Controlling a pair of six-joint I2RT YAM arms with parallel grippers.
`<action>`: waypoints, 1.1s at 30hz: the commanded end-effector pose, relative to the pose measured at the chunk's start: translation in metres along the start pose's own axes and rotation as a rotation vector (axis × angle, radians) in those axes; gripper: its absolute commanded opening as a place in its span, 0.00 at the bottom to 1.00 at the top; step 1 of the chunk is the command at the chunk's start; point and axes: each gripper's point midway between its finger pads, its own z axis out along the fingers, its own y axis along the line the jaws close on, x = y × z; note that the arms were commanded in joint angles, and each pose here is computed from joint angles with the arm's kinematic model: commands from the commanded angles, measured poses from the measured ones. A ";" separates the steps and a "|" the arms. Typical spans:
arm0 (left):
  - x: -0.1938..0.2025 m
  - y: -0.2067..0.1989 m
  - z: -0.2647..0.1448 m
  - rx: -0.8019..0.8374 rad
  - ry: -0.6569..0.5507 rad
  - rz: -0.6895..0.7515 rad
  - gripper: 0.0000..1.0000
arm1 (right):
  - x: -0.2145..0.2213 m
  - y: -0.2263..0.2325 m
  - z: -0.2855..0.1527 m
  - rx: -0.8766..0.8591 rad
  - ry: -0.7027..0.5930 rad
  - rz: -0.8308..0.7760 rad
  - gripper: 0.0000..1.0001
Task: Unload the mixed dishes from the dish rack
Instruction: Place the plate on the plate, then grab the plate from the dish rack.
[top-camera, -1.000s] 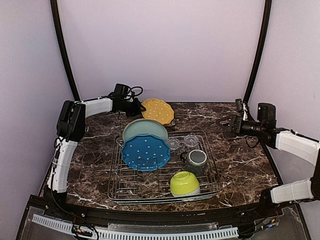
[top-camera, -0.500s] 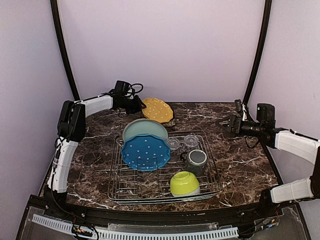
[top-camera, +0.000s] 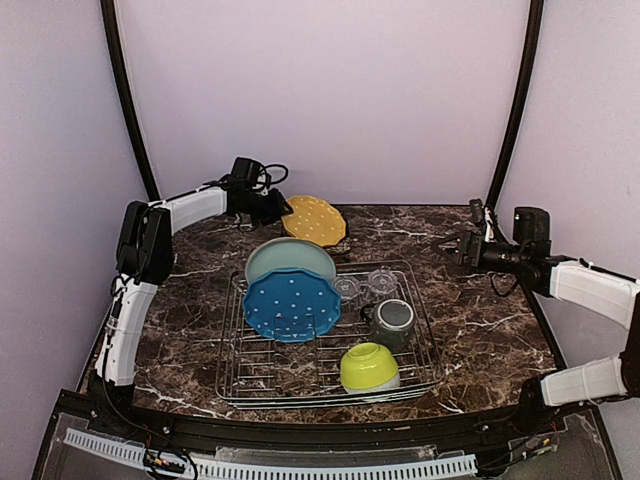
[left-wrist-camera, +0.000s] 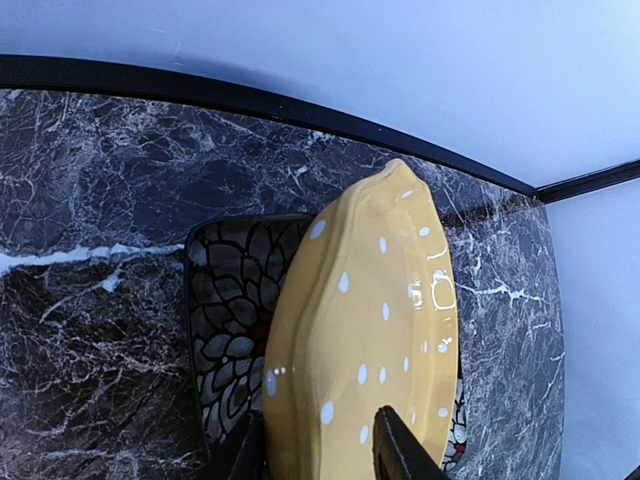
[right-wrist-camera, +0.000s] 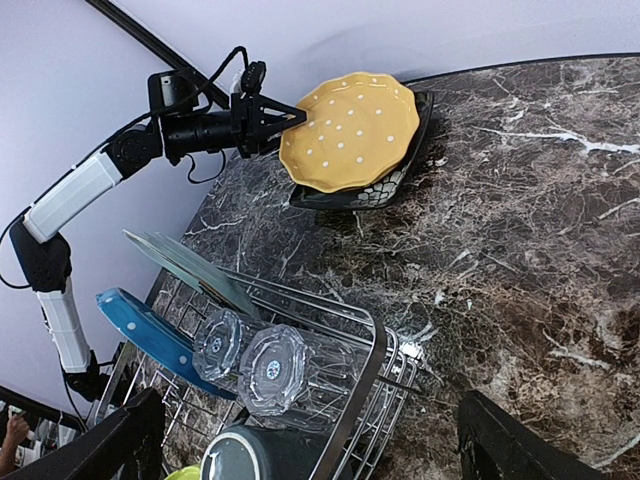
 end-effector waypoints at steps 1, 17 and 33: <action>-0.016 -0.022 -0.013 0.023 -0.042 0.054 0.39 | -0.004 0.003 -0.001 -0.020 -0.014 -0.021 0.99; -0.017 -0.013 -0.018 -0.077 -0.047 0.116 0.54 | -0.005 0.004 -0.001 -0.022 -0.017 -0.021 0.99; -0.056 -0.037 -0.063 -0.134 -0.150 0.257 0.66 | -0.007 0.007 -0.005 -0.014 -0.026 -0.034 0.99</action>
